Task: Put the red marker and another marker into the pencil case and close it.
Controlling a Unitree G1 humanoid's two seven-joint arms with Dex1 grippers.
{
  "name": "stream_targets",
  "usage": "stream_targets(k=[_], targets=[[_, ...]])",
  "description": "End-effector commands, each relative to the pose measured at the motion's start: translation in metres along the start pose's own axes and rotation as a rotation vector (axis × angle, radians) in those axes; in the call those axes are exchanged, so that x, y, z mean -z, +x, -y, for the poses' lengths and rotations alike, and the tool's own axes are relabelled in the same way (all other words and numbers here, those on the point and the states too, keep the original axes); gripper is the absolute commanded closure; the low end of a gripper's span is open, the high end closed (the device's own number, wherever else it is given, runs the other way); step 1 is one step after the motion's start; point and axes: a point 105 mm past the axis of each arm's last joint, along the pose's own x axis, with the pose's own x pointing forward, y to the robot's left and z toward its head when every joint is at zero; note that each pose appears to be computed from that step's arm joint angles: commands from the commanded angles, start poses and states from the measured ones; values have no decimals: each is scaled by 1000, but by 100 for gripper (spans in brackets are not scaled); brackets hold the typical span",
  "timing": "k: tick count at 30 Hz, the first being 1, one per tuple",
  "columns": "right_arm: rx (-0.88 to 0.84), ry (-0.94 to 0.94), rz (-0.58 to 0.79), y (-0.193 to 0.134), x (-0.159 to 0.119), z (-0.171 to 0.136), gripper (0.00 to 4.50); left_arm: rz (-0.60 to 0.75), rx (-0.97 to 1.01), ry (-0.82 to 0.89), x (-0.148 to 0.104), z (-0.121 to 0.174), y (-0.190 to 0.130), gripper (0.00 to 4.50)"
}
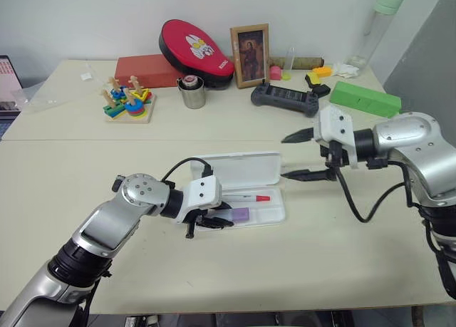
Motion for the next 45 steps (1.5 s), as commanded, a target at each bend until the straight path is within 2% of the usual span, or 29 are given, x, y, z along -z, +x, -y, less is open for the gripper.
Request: stream_targets(k=[1, 9, 19, 21, 29, 31, 35, 45], targets=[[-30, -66, 2, -12, -8, -9, 57, 19, -9, 38, -8, -1, -1, 330], [-83, -69, -28, -10, 1, -24, 57, 8, -12, 54, -7, -3, 2, 330], [-78, -71, -33, -8, 3, -25, 57, -19, -41, 90, -3, -7, 4, 330], [-74, -71, -32, -8, 2, -24, 57, -20, -44, 95, -4, -7, 4, 260], [-68, -73, -30, -8, 2, -23, 57, 8, -30, 113, -10, -4, 4, 119], [-66, -73, -28, -8, 1, -23, 57, 17, -32, 115, -13, -4, 3, 67], [-58, -70, 1, -10, -5, -20, 57, 62, -55, 115, -26, -4, -6, 2], [-36, -64, 48, -11, -16, -13, 57, 170, -152, 132, -62, -5, -35, 1]])
